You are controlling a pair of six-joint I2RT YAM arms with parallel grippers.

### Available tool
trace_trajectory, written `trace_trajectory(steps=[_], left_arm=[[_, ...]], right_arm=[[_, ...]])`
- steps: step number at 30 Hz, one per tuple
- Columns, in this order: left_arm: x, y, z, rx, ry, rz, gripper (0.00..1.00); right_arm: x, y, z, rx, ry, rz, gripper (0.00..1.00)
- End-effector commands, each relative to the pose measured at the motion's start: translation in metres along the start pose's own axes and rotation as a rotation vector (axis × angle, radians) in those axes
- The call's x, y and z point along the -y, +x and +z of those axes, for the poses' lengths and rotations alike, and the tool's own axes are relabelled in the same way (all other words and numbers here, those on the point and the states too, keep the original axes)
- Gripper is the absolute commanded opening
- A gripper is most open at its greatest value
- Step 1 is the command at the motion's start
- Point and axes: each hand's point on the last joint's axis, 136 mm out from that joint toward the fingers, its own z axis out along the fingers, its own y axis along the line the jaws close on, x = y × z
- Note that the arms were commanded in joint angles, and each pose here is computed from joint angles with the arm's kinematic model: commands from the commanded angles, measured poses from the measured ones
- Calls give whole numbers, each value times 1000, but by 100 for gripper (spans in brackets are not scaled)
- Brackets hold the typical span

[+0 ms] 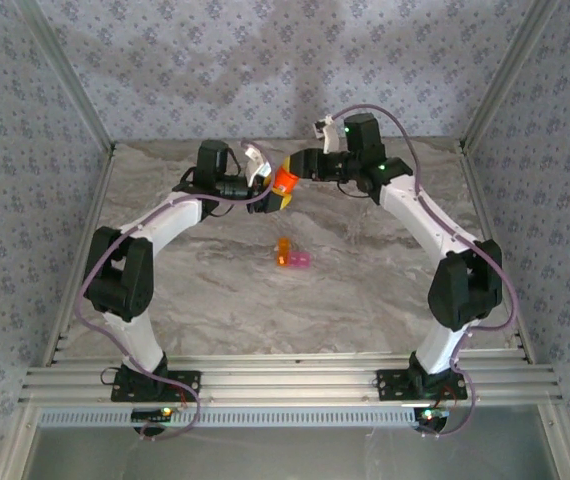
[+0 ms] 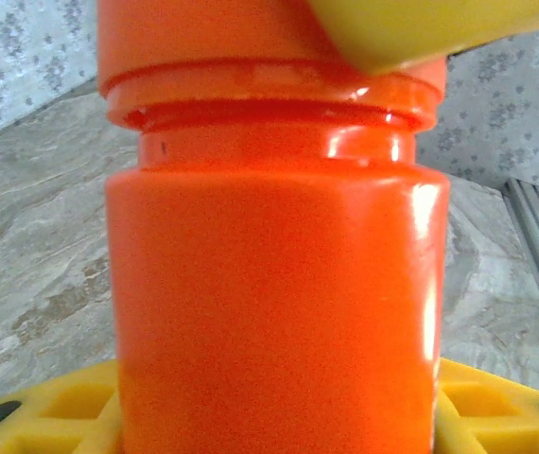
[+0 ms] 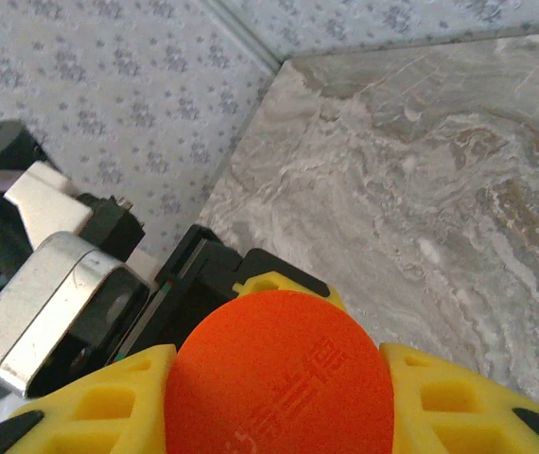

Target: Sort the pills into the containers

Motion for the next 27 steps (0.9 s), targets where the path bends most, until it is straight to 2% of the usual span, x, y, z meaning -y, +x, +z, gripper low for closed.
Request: trace_trajectory(steps=[1,13,21,27], left_arm=[[53,-65,-10,121,140,224,0],[45,-82,-13,212,77,233,0],[53,-87,-15,211,103,240,0],[59,-94,-20,220,108,258,0]], right_arm=[[-7,42,8,-165,-73,-29,12],[-8,68,17,-150,-94,40,11],[-25,95,25,-325,-146,-6,12],[-24,107,10,-404,-202,-22,12]])
